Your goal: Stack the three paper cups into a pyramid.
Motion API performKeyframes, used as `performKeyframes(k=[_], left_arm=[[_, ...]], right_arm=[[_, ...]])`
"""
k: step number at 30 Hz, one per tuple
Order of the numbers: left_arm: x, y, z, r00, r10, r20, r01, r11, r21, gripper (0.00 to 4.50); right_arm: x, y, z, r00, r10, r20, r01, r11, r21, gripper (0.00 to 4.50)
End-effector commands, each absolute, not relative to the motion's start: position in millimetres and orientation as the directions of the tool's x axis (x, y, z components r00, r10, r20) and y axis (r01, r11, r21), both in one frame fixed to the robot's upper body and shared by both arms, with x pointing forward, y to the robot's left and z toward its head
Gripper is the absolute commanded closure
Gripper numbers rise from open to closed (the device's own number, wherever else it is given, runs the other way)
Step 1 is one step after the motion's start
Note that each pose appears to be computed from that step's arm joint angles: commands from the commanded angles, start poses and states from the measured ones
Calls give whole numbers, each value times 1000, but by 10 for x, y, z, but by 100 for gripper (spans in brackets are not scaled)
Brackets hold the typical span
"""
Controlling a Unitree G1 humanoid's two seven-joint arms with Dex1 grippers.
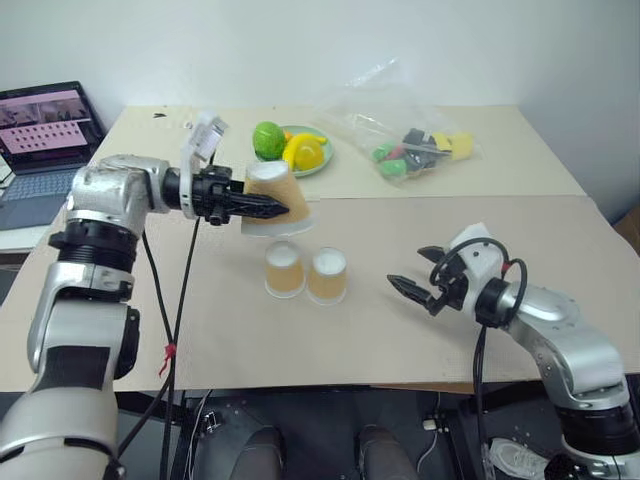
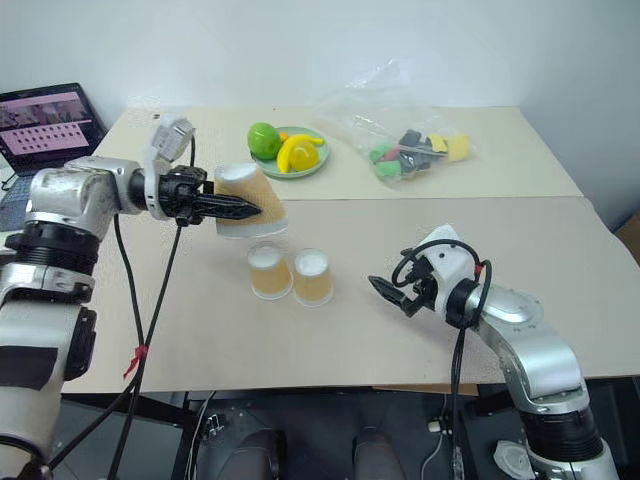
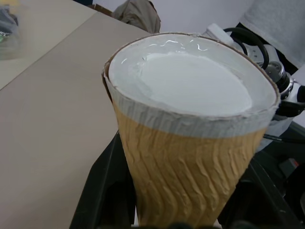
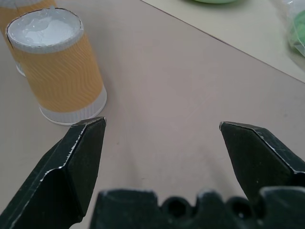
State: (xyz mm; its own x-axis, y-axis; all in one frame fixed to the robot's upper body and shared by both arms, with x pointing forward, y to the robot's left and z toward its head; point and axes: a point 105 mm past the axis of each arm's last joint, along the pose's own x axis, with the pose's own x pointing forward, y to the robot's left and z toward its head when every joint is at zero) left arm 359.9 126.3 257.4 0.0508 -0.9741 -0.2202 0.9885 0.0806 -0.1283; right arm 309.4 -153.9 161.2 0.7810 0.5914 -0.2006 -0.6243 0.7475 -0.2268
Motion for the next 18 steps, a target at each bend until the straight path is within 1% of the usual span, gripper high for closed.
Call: performKeyframes(k=[1,5,9,18], left_arm=[[3595,1117,2657,3,-967,-255,999,16,-50,257],[3628,1018,2515,-25,-958,-286,998,-8,-60,257],[3630,1008,2353,-44,-941,-335,996,-17,-83,257],[3663,1003,2284,-43,-937,-346,996,-15,-83,257]], right_arm=[[3040,-1564,1772,808,574,-133,-587,766,-262,0],[3024,-1596,1753,825,549,-132,-563,784,-261,0],[2998,-1616,1769,834,539,-123,-551,794,-257,0],[2940,-1656,1778,839,530,-125,-544,800,-254,0]])
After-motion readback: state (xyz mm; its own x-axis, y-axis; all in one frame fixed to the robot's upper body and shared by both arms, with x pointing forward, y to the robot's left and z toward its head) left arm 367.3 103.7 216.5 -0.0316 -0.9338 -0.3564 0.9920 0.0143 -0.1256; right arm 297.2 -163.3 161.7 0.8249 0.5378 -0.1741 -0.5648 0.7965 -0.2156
